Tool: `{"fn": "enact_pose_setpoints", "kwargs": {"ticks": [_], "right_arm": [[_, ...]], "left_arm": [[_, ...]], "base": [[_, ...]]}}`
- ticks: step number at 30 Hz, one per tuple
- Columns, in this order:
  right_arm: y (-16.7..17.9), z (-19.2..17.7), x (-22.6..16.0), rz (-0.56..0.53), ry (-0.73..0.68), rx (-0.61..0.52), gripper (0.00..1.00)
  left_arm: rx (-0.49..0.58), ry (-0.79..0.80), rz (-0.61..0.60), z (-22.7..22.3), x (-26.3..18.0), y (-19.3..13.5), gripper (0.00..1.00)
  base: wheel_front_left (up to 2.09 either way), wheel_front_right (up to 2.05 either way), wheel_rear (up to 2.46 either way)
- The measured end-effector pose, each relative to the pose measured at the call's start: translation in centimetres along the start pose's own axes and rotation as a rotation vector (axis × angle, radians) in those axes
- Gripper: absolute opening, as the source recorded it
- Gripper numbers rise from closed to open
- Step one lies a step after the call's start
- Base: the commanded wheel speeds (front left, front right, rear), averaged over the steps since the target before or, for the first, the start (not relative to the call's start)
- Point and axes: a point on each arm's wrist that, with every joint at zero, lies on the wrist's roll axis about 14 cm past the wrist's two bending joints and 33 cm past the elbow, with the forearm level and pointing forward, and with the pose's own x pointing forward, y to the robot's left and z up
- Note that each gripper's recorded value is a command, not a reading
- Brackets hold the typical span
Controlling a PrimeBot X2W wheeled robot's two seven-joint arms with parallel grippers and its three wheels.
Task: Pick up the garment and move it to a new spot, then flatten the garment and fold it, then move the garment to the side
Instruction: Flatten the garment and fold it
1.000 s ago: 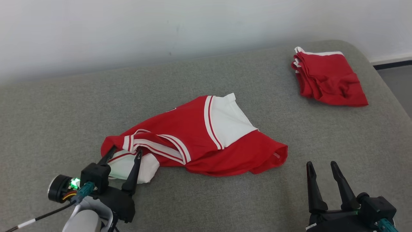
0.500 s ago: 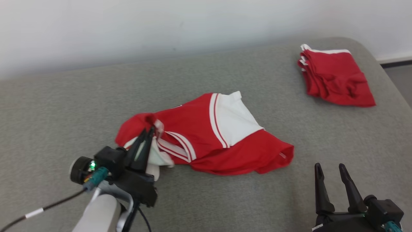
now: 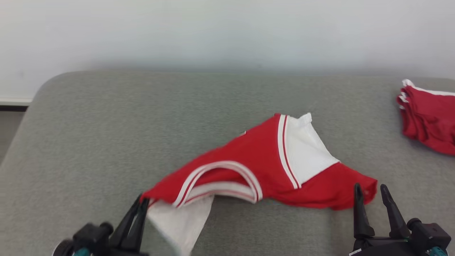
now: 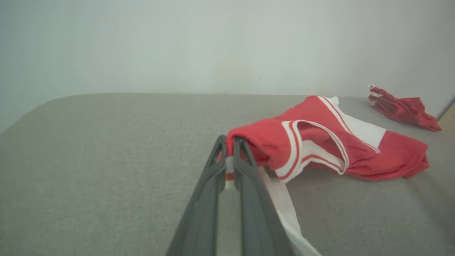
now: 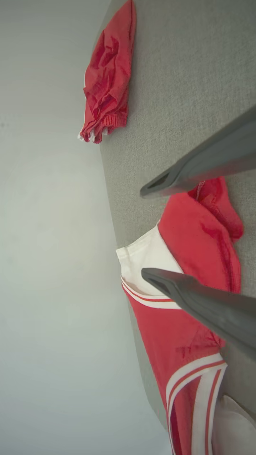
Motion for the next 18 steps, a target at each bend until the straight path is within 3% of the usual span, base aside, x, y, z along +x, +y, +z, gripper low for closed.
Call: {"fn": "enact_pose_setpoints", "kwargs": {"ticks": [7,8,9,18], "right_arm": [[2.1,-0.2,0.9,0.064,0.004,0.003,1.00],[2.0,-0.2,0.9,0.061,0.005,0.002,1.00],[1.9,-0.2,0.8,0.059,0.004,-0.002,1.00],[0.4,0.7,-0.3,0.012,-0.018,-0.012,1.00]], "left_arm": [[-0.020,0.121,0.159,-4.0,-4.9,3.7,0.00],[-0.012,0.125,0.170,-4.3,-5.2,4.1,0.37],[-0.017,0.125,0.182,-4.5,-5.3,4.4,1.00],[0.024,-0.002,0.233,-1.6,-4.0,6.2,1.00]], "base": [[0.00,0.00,0.00],[0.00,0.00,0.00],[0.00,0.00,0.00],[0.00,0.00,0.00]]}}
